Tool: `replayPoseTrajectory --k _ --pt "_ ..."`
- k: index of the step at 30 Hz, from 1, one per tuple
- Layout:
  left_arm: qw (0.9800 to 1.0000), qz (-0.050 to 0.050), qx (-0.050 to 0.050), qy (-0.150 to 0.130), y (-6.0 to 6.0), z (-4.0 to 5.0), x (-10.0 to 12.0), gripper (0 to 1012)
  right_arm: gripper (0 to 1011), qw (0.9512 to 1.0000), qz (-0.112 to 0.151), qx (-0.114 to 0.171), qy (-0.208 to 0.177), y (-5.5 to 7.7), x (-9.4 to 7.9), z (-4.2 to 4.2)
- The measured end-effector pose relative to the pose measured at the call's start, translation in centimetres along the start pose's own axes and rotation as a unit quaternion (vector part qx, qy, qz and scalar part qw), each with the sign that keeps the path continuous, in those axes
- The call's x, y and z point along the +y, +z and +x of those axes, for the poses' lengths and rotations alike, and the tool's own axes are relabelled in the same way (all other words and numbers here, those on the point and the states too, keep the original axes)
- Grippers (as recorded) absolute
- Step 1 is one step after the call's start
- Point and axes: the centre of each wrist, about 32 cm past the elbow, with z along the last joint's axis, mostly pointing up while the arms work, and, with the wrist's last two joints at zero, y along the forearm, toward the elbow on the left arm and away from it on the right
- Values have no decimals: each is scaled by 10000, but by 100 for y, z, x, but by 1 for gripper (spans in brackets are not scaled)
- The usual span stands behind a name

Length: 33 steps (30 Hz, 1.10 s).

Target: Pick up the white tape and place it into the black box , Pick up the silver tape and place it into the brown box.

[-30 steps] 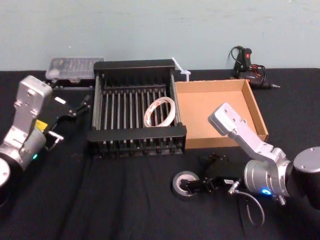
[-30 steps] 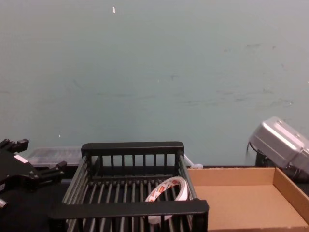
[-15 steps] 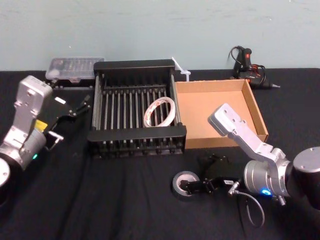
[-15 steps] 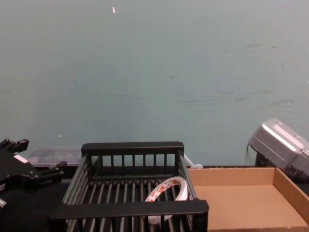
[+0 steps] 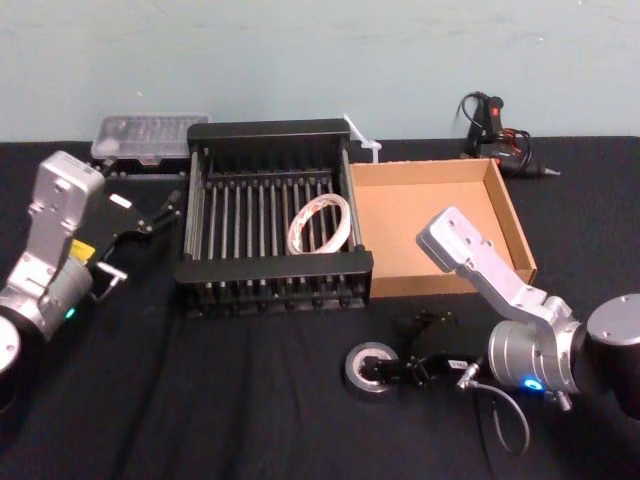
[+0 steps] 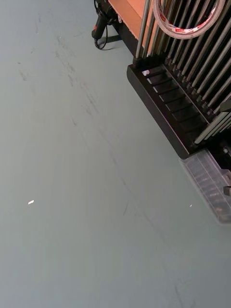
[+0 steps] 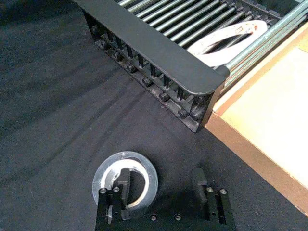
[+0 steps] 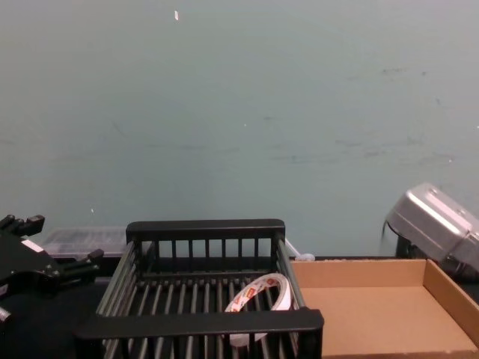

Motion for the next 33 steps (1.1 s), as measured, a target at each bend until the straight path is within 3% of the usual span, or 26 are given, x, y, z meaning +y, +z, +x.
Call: replayPoseTrajectory --k 9,20,24,33 --pt "10000 0 0 0 0 0 0 1001 591 10000 4 -1 0 2 -1 -1" --pt "10000 0 0 0 0 0 0 1001 199 10000 5 -1 -1 3 -1 -2" --pt "10000 0 0 0 0 0 0 1001 148 10000 5 -1 -2 3 -1 -2" --pt "10000 0 0 0 0 0 0 1002 148 10000 5 -1 -2 3 -1 -2"
